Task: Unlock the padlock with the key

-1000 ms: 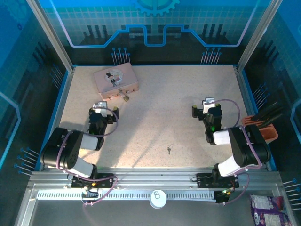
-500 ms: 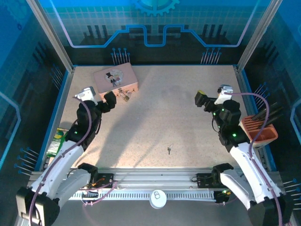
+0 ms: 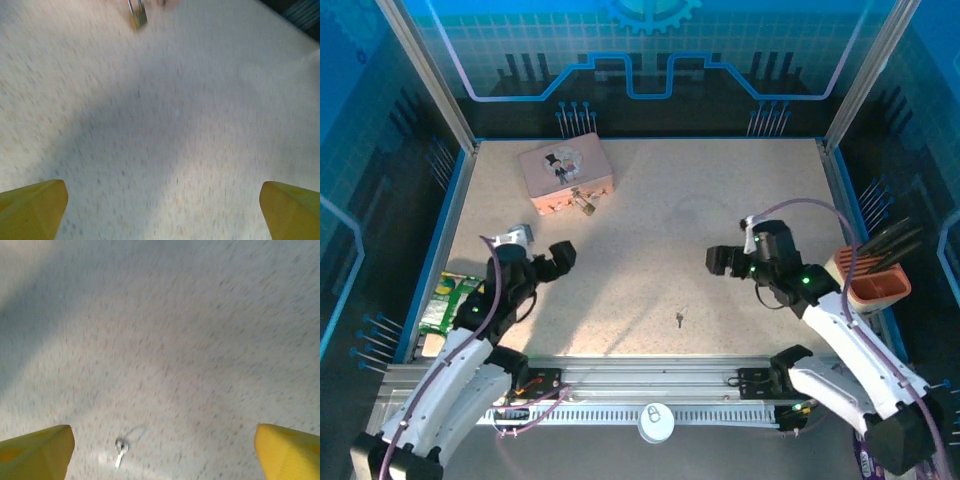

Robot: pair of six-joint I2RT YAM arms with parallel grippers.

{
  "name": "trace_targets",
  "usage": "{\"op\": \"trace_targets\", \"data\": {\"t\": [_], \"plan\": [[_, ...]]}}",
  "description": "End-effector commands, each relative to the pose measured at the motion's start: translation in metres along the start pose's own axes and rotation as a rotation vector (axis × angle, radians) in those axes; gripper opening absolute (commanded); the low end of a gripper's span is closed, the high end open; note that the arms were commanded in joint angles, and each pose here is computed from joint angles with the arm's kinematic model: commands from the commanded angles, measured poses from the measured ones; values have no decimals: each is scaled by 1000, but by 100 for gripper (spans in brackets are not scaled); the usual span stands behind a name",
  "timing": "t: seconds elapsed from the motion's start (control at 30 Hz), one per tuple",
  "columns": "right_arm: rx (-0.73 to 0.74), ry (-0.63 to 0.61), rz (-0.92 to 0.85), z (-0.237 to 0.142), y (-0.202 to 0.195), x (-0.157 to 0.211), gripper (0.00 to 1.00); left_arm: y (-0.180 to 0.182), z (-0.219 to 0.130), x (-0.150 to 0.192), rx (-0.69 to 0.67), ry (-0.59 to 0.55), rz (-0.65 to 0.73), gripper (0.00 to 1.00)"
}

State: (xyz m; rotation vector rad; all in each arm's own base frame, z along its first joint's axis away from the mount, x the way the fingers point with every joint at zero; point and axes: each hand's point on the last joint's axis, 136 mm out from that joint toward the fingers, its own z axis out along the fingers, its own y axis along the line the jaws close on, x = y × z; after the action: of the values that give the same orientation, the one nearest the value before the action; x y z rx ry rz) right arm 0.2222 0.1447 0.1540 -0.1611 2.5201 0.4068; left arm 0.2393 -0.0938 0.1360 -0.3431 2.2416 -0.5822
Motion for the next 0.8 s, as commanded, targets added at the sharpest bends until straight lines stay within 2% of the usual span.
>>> {"op": "trace_targets", "data": {"t": [0.0,0.13,0.3,0.53,0.77], "plan": [[70,115,-11,1,5,28,90,0,2,34,25,103,5,99],[78,207,-37,20,23,50,84,1,6,45,45,112,23,99],[64,308,-56,42,49,71,75,-14,4,48,135,117,65,99],[69,447,-70,71,66,98,56,-23,-3,52,212,110,91,99],[149,479,-111,90,70,96,42,-27,-9,49,261,65,104,99]]}}
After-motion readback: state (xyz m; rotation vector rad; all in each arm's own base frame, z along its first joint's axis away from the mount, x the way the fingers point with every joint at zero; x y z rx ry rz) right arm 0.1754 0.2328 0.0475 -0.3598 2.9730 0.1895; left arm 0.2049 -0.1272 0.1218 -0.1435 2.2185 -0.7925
